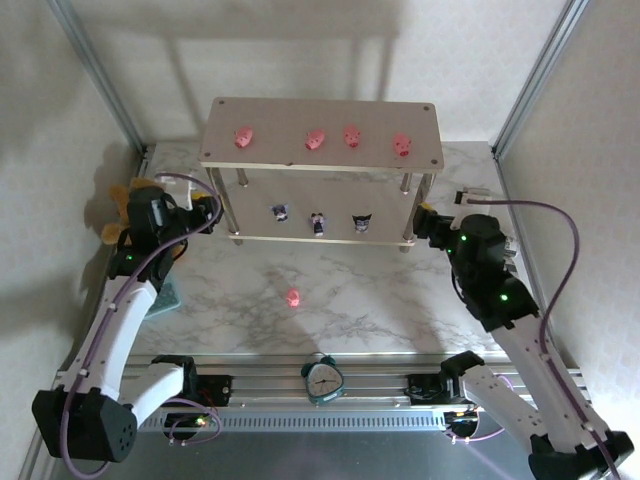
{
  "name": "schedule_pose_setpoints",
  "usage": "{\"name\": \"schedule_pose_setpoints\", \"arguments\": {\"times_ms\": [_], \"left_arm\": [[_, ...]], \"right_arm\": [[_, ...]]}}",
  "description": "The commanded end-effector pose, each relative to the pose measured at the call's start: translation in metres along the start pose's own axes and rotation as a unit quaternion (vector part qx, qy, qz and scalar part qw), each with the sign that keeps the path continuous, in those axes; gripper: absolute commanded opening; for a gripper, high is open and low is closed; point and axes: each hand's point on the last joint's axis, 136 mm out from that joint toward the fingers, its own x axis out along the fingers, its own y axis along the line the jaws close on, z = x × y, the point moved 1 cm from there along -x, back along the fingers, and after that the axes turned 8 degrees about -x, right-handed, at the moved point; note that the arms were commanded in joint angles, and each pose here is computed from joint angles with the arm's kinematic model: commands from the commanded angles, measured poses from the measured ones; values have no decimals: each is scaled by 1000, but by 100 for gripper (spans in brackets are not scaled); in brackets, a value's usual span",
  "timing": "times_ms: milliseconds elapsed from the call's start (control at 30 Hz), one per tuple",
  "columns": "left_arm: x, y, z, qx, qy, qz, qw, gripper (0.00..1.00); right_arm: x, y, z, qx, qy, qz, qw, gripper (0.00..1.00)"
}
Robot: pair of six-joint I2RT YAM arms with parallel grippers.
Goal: Place and organize the plastic toys onto the shelf
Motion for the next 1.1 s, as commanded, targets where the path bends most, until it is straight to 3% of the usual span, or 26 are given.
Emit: {"name": "schedule_pose_setpoints", "arguments": {"times_ms": [0,167,267,333,400,500,733,1067], "left_arm": [[-30,-23,31,-8,-20,-20,1000,42],[-57,-44,85,-17,-65,-28,997,39],[-63,-55,116,-31,-90,-37,995,38],[-61,-63,136,-37,-100,-48,993,37],[-51,-65,148,-44,-97,-54,993,36],[-35,-70,156,-57,-84,-75,992,34],[-26,-74,167,-53,-77,-79,993,34],[-27,-70,165,-43,-70,-68,994,35]], "right_arm": [[-41,10,41,0,-27,45,999,86],[-53,48,99,-15,-27,137,990,70],[-42,83,130,-18,-7,200,980,47],[-33,104,153,-14,0,231,973,24],[-19,124,165,-15,19,248,968,16],[-2,152,172,-17,50,266,962,11],[42,203,156,-7,103,272,957,10],[83,225,129,-26,143,212,966,14]]}}
